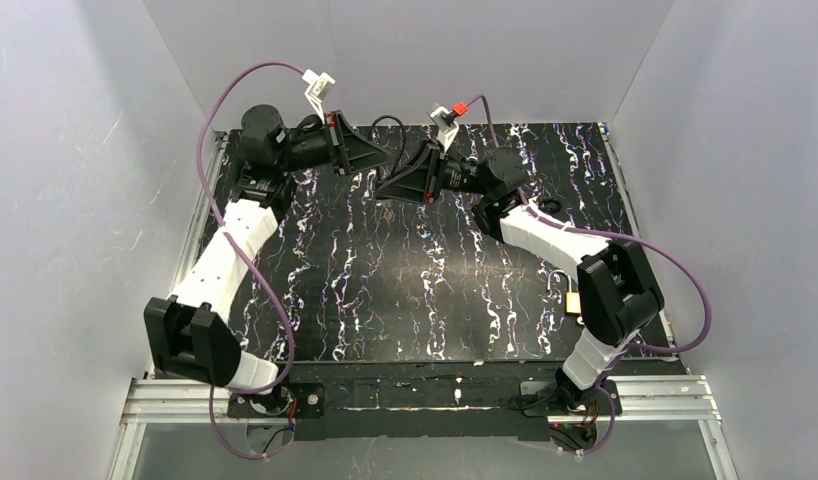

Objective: Lock with the key
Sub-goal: Lock the lock.

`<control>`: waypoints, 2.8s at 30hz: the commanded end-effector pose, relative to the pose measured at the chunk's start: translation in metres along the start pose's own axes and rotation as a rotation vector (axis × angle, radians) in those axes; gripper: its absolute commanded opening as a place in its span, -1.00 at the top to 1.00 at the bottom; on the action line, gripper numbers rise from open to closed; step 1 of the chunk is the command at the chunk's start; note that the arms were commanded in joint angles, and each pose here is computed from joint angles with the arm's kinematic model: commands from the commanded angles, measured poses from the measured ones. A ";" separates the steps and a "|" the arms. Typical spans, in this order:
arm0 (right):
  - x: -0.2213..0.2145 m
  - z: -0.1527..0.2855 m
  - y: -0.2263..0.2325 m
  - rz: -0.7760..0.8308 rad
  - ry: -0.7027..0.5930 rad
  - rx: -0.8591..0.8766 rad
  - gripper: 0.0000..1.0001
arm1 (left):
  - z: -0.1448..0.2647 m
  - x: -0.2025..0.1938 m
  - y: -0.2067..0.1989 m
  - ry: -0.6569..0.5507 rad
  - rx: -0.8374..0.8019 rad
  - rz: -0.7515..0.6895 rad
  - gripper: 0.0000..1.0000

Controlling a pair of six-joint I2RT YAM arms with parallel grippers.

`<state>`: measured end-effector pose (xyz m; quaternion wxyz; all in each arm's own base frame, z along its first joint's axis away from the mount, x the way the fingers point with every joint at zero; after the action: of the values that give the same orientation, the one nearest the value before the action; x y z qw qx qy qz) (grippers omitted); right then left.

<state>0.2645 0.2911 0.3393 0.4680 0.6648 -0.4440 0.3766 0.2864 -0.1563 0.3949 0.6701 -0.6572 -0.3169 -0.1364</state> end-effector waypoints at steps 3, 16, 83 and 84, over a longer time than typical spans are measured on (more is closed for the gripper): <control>0.004 -0.005 0.012 0.048 0.032 0.059 0.58 | -0.015 0.007 -0.002 0.054 -0.045 -0.015 1.00; -0.001 -0.008 0.006 0.011 0.051 0.043 0.42 | -0.028 0.000 0.011 0.135 -0.048 0.035 1.00; 0.048 0.020 0.012 -0.099 -0.296 -0.048 0.97 | -0.009 -0.033 0.021 -0.020 -0.064 0.142 0.44; 0.048 0.021 0.013 -0.095 -0.295 -0.048 0.97 | -0.009 -0.033 0.021 -0.023 -0.062 0.139 0.43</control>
<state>0.2859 0.2657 0.3529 0.4932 0.7168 -0.4435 0.2151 0.2785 -0.1714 0.3504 0.6697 -0.6956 -0.2468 -0.0821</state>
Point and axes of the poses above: each gripper's point midway between its finger pads, its own z axis back along the fingers, its own y axis along the line the jaws close on, x = y × z, the point moved 10 cm from there along z, back along the fingers, and after that the axes turned 14 degrees about z, right-handed, at the moved point
